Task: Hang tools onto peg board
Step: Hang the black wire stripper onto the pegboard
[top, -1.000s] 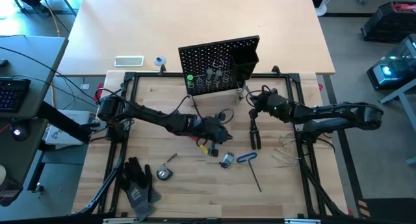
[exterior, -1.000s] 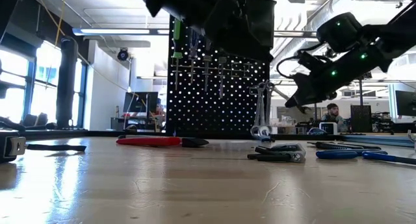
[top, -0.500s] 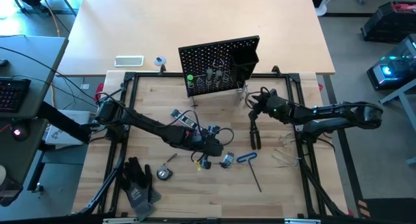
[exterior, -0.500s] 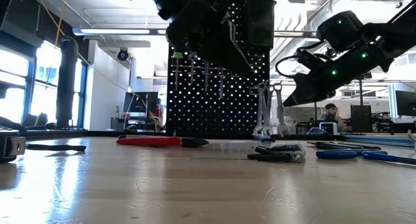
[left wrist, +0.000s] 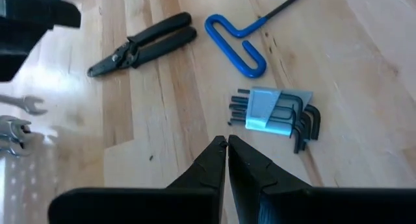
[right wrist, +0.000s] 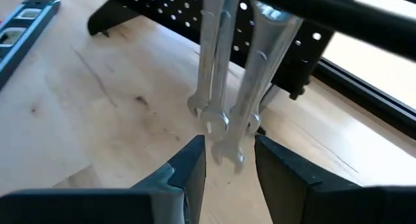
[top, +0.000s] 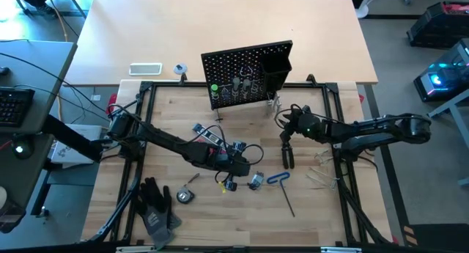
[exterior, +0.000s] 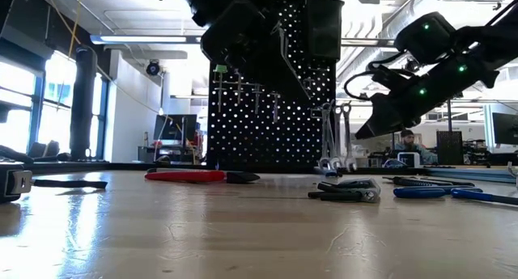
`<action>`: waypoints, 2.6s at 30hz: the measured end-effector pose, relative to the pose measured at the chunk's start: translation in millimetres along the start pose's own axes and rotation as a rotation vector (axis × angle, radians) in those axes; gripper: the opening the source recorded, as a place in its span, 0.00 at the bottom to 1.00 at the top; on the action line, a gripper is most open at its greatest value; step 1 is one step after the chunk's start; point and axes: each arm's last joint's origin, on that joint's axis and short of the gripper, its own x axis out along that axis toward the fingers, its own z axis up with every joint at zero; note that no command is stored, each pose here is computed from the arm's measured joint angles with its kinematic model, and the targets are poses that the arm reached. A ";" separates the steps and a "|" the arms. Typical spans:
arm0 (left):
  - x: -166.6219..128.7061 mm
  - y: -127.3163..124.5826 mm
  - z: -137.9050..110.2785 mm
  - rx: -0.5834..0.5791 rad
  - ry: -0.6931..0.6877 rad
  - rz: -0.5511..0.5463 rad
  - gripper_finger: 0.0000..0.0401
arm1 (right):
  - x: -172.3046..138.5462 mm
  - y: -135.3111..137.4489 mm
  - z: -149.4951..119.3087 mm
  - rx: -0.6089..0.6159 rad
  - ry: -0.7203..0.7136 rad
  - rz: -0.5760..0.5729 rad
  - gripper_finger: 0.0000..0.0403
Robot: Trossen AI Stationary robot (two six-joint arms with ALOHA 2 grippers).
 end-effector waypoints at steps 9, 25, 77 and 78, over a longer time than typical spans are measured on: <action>15.2 -8.4 -9.0 0.001 0.041 -0.080 0.03 | -10.0 19.4 -3.4 -0.034 -0.018 0.045 0.31; 50.9 -25.4 -24.4 -0.032 0.070 -0.115 0.03 | -37.4 45.5 -43.2 0.132 0.289 0.165 0.31; 66.2 -34.9 -13.2 -0.024 -0.125 -0.151 0.03 | -30.6 78.9 -56.9 0.028 0.571 -0.008 0.16; 66.2 -34.3 -12.7 -0.030 -0.128 -0.135 0.03 | -30.6 79.0 -56.9 0.021 0.571 -0.006 0.15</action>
